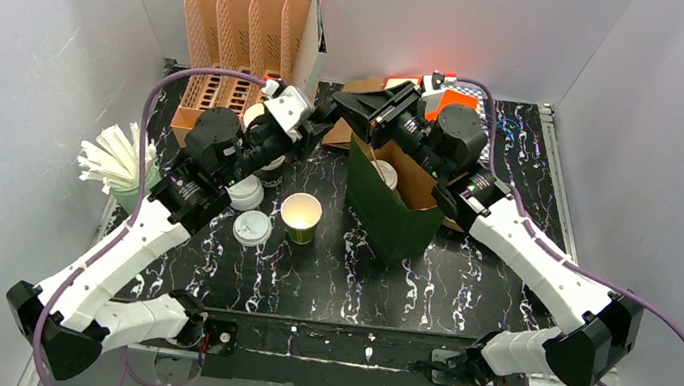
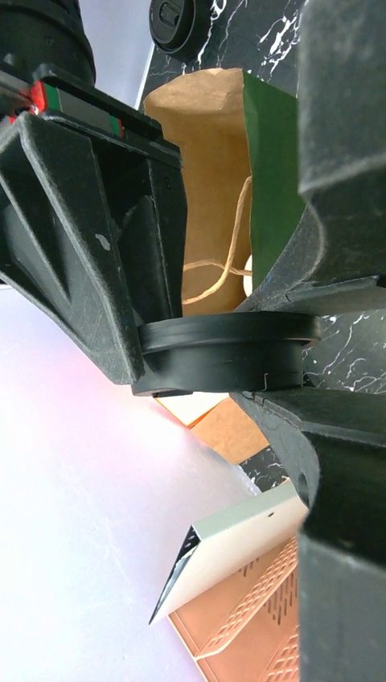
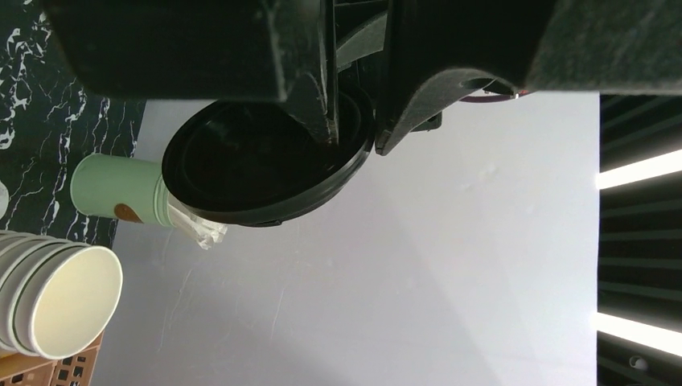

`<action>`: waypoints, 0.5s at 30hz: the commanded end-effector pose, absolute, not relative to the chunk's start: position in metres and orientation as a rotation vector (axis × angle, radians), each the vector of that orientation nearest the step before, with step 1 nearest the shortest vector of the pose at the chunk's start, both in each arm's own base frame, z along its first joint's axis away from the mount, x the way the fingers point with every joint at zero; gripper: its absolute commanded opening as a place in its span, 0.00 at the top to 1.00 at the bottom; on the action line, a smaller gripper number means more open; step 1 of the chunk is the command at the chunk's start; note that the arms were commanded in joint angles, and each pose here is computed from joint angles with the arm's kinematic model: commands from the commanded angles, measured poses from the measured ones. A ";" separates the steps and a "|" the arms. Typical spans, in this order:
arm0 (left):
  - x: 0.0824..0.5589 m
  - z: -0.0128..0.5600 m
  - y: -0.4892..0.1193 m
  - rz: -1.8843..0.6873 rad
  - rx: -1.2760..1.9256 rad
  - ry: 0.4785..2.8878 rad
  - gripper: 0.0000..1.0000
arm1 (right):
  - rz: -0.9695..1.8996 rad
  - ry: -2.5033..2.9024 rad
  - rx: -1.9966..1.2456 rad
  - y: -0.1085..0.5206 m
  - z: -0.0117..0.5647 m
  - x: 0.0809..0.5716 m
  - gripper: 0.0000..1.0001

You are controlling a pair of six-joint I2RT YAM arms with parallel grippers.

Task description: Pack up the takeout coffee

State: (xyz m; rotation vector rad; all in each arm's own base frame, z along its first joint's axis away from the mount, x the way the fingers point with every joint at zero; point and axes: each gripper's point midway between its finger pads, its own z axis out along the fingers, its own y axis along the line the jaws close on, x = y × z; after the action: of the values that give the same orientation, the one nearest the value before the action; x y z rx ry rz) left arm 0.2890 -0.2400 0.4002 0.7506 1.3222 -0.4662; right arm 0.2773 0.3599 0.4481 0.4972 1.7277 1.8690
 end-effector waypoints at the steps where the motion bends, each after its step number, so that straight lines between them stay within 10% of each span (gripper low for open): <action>1: 0.273 0.427 -0.233 -0.460 0.770 1.234 0.75 | 1.877 1.732 0.490 0.355 0.449 0.270 0.67; 15: 0.252 0.392 -0.209 -0.348 0.909 1.321 0.81 | 1.659 1.907 0.370 0.323 0.411 0.236 0.11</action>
State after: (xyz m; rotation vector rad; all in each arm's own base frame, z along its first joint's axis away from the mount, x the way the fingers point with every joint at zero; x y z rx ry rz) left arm 0.2636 -0.2170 0.3987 0.8427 1.3153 -0.3824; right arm 0.2554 0.3437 0.4133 0.4688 1.8742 1.7494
